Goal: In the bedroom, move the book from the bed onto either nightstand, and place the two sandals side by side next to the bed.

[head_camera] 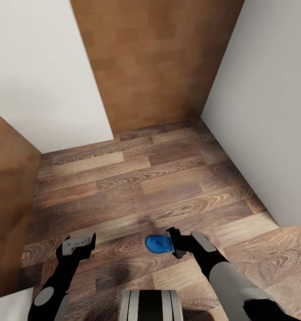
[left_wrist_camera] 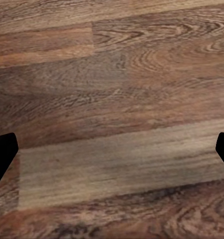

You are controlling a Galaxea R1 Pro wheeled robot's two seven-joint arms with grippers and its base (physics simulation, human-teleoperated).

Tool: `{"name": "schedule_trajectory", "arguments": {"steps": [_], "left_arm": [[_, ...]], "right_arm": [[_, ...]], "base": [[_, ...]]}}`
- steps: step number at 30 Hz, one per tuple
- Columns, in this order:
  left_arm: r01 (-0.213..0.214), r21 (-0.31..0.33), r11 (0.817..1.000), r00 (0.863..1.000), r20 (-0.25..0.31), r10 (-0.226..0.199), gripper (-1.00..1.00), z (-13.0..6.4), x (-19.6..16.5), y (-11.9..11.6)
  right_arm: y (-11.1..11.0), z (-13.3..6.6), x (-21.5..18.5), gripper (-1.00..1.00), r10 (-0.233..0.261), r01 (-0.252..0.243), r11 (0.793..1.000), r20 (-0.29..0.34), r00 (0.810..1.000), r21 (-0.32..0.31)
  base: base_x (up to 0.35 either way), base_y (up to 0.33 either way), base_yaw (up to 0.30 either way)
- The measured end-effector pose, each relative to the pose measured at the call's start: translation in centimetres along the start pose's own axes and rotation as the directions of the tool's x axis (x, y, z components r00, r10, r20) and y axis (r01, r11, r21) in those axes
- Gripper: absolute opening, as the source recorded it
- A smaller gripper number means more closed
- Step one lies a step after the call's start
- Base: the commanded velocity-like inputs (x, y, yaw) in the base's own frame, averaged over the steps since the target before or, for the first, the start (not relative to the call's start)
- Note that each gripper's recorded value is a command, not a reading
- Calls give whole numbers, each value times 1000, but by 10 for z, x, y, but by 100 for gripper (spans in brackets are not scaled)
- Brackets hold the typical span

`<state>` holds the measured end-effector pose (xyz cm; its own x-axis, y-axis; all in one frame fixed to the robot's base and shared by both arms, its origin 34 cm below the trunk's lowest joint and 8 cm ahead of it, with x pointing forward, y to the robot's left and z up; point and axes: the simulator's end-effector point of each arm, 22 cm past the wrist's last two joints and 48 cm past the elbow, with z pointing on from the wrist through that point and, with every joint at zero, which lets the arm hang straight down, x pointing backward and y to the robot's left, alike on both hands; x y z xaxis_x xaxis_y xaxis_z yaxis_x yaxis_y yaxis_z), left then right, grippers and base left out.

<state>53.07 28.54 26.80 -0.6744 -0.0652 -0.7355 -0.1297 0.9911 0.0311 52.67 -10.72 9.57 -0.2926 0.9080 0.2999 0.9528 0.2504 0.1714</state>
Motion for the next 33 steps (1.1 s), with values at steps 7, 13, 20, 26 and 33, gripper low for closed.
{"name": "schedule_trajectory", "arguments": {"steps": [7, 13, 20, 26, 33], "left_arm": [[1, 0, 1000, 1000, 0, -1, 100, 0, 0, 0], [0, -2, 1000, 1000, -16, 0, 100, 2, 8, 0], [-3, -3, 1000, 999, -32, 3, 100, 5, 16, 1], [-3, -4, 1000, 999, -32, 3, 100, 5, 16, 1], [-3, -3, 1000, 999, -32, 3, 100, 5, 16, 1]], "right_arm": [[0, 0, 0, 100, 0, 0, 1000, 0, 1000, 0], [-7, 7, 0, 100, 5, -5, 1000, -4, 1000, 14], [-15, 13, -1, 100, 11, -11, 999, -8, 1000, 30], [-15, 13, -1, 100, 11, -11, 1000, -8, 1000, 30], [-15, 13, -1, 100, 11, -11, 1000, -8, 1000, 29]], "base": [[0, 0, 0], [0, 0, 0], [0, 0, 0], [0, 0, 0], [0, 0, 0]]}}
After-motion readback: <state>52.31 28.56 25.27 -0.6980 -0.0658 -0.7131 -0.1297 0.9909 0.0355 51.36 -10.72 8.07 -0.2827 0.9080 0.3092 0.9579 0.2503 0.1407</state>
